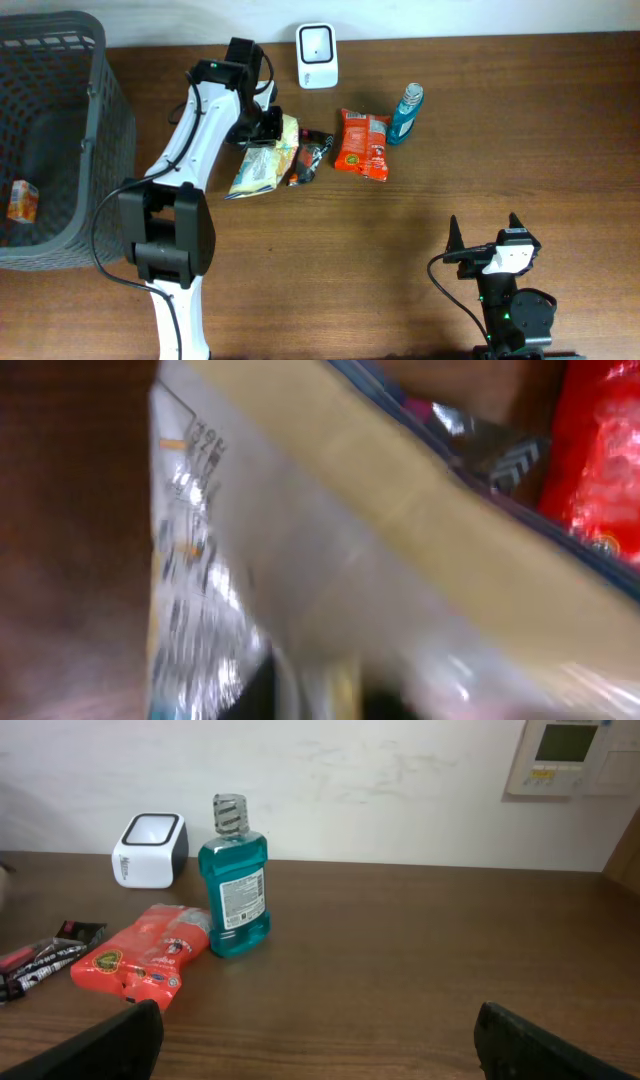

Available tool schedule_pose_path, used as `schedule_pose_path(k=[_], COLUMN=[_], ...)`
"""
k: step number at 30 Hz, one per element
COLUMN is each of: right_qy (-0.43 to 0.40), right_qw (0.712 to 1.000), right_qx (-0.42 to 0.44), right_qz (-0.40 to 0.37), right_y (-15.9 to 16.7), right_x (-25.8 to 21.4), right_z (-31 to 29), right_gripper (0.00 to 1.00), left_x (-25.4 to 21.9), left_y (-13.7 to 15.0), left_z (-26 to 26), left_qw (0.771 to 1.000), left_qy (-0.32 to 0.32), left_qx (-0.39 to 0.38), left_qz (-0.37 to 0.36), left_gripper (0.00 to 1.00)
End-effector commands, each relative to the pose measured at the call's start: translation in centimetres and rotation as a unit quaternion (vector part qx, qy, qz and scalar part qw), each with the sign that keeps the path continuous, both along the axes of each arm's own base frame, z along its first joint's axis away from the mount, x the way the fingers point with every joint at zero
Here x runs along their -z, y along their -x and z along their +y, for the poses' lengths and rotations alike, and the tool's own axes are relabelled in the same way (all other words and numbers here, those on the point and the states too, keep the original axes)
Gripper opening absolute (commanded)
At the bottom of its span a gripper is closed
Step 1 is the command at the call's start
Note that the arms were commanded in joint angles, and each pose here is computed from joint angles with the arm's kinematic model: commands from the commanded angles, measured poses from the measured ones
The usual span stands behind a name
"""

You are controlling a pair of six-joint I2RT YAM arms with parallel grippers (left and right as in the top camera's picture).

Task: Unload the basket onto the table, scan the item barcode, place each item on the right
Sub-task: 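Place the yellow-white bag on the table left of the dark packet, then reach the left gripper into the basket and grasp the small orange-white packet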

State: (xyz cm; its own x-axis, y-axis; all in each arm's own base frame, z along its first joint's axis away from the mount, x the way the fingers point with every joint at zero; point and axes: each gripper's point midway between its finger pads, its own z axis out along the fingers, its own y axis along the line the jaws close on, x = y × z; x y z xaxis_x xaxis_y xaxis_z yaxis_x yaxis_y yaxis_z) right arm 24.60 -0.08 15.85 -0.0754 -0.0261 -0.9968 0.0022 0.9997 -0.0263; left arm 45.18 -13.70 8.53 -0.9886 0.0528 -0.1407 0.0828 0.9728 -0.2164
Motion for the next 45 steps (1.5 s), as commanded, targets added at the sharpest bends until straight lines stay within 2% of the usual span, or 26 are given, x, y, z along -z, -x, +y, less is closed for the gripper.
schedule_pose_path(k=[1, 2, 3, 5, 7, 9, 11, 13, 14, 15, 17, 18, 19, 20, 21, 22, 23, 24, 26, 30, 33, 36, 40, 45], right_qy=[-0.004, -0.004, -0.004, -0.004, -0.004, -0.004, -0.004, -0.004, -0.004, -0.004, -0.004, -0.004, -0.004, -0.004, -0.004, -0.004, -0.004, -0.004, -0.004, -0.004, -0.004, -0.004, -0.004, -0.004], right_qw=[1.000, 1.000, 1.000, 1.000, 1.000, 1.000, 1.000, 1.000, 1.000, 1.000, 1.000, 1.000, 1.000, 1.000, 1.000, 1.000, 1.000, 1.000, 1.000, 1.000, 1.000, 1.000, 1.000, 1.000], right_qx=[0.010, 0.009, 0.009, 0.010, 0.009, 0.010, 0.010, 0.010, 0.010, 0.010, 0.010, 0.010, 0.010, 0.010, 0.010, 0.010, 0.010, 0.010, 0.010, 0.010, 0.010, 0.010, 0.010, 0.010], right_qz=[0.002, 0.002, 0.002, 0.002, 0.002, 0.002, 0.002, 0.002, 0.002, 0.002, 0.002, 0.002, 0.002, 0.002, 0.002, 0.002, 0.002, 0.002, 0.002, 0.002, 0.002, 0.002, 0.002, 0.002], right_y=[0.0, 0.0, 0.0, 0.0, 0.0, 0.0, 0.0, 0.0, 0.0, 0.0, 0.0, 0.0, 0.0, 0.0, 0.0, 0.0, 0.0, 0.0, 0.0, 0.0, 0.0, 0.0, 0.0, 0.0], right_x=[0.3, 0.3, 0.3, 0.3, 0.3, 0.3, 0.3, 0.3, 0.3, 0.3, 0.3, 0.3, 0.3, 0.3, 0.3, 0.3, 0.3, 0.3, 0.3, 0.3, 0.3, 0.3, 0.3, 0.3], right_z=[-0.4, -0.4, -0.4, -0.4, -0.4, -0.4, -0.4, -0.4, -0.4, -0.4, -0.4, -0.4, -0.4, -0.4, -0.4, -0.4, -0.4, -0.4, -0.4, -0.4, -0.4, -0.4, -0.4, -0.4], right_gripper=[0.98, 0.98, 0.98, 0.98, 0.98, 0.98, 0.98, 0.98, 0.98, 0.98, 0.98, 0.98, 0.98, 0.98, 0.98, 0.98, 0.98, 0.98, 0.98, 0.98, 0.98, 0.98, 0.98, 0.98], left_x=[-0.2, -0.3, -0.5, -1.4, -4.6, -11.2, -19.7, -26.9, -29.4, -32.0, -34.0, -34.1, -33.4, -31.5, -30.1, -28.8, -27.6, -24.9, -20.9, -12.8, -7.3, -4.0, -0.9, 0.4], left_y=[-0.7, -0.8, -0.9, -1.3, -2.4, -3.7, -3.6, -3.4, -3.3, -2.8, -0.8, 0.1, 1.3, 2.8, 3.3, 3.6, 3.8, 4.2, 4.7, 8.3, 9.8, 9.9, 10.6, 11.1], left_z=[-0.7, -1.1, -1.7, -2.2, -1.3, 0.7, 3.9, 7.9, 10.0, 13.9, 21.3, 24.1, 27.4, 31.2, 33.0, 34.3, 35.4, 37.4, 40.0, 45.2, 46.1, 46.1, 46.1, 46.2], left_qw=[1.000, 1.000, 0.999, 0.998, 0.997, 0.992, 0.978, 0.954, 0.940, 0.921, 0.890, 0.880, 0.875, 0.875, 0.878, 0.882, 0.885, 0.889, 0.890, 0.875, 0.897, 0.908, 0.908, 0.905], left_qy=[0.009, 0.019, 0.033, 0.049, 0.051, 0.053, 0.038, 0.010, -0.010, -0.062, -0.166, -0.186, -0.192, -0.199, -0.198, -0.193, -0.190, -0.195, -0.205, -0.257, -0.268, -0.270, -0.278, -0.288], left_qx=[0.000, 0.003, 0.006, 0.009, 0.010, 0.012, 0.034, 0.001, -0.021, -0.068, -0.166, -0.212, -0.261, -0.310, -0.324, -0.335, -0.343, -0.359, -0.378, -0.409, -0.352, -0.317, -0.309, -0.306], left_qz=[-0.020, -0.023, -0.025, -0.033, -0.059, -0.115, -0.202, -0.301, -0.339, -0.377, -0.390, -0.381, -0.359, -0.315, -0.290, -0.269, -0.249, -0.207, -0.154, -0.036, 0.023, 0.039, 0.057, 0.065], left_gripper=[0.69, 0.82, 0.89, 0.90, 0.86, 0.86, 0.85, 0.84, 0.79, 0.74, 0.73, 0.73, 0.72, 0.64, 0.45, 0.40, 0.40, 0.47, 0.49, 0.53, 0.55, 0.56, 0.57, 0.55])
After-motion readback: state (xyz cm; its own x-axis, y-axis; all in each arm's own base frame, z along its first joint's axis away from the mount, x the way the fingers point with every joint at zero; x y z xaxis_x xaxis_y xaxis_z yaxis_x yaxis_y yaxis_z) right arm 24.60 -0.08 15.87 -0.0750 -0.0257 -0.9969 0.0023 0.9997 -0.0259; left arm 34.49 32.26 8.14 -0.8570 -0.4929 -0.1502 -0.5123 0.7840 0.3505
